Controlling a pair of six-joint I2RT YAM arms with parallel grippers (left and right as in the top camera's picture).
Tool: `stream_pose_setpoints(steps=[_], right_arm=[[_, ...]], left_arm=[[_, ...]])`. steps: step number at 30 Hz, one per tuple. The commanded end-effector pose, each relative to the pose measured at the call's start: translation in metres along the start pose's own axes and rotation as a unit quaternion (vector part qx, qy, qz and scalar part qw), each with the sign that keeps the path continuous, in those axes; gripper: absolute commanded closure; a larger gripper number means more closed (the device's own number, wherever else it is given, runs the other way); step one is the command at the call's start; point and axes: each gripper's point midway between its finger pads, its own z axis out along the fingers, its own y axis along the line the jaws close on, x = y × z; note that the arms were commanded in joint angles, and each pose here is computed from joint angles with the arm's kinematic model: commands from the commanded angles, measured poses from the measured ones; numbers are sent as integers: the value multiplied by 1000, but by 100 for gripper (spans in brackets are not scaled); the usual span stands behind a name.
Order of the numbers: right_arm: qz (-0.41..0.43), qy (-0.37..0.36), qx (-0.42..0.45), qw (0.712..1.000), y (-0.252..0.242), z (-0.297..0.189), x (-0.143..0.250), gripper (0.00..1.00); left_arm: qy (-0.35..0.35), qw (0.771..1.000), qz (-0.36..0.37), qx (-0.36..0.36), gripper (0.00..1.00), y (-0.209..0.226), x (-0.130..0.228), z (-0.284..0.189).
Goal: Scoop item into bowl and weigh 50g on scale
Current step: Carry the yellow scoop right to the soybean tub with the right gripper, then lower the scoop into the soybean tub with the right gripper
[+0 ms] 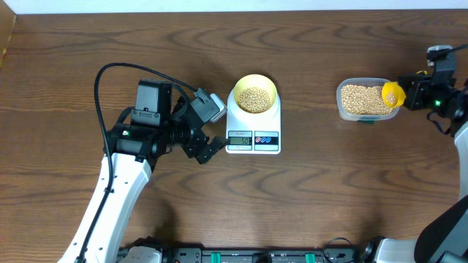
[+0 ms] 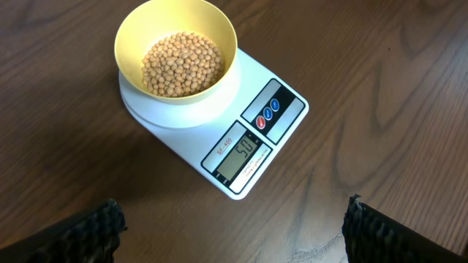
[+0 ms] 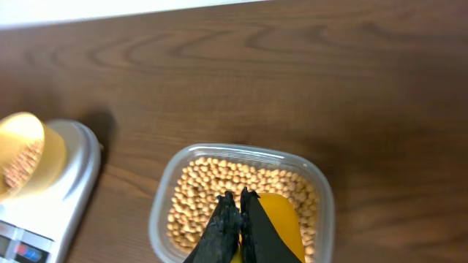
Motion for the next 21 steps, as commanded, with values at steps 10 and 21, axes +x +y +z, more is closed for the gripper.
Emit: stream_pose_setpoints(steps=[10, 21], right_arm=[[-260, -4, -35, 965, 37, 14, -9, 99], [-300, 21, -6, 954, 37, 22, -5, 99]], left_arm=[[2, 1000, 1, 8, 2, -1, 3, 2], [2, 1000, 1, 8, 2, -1, 3, 2]])
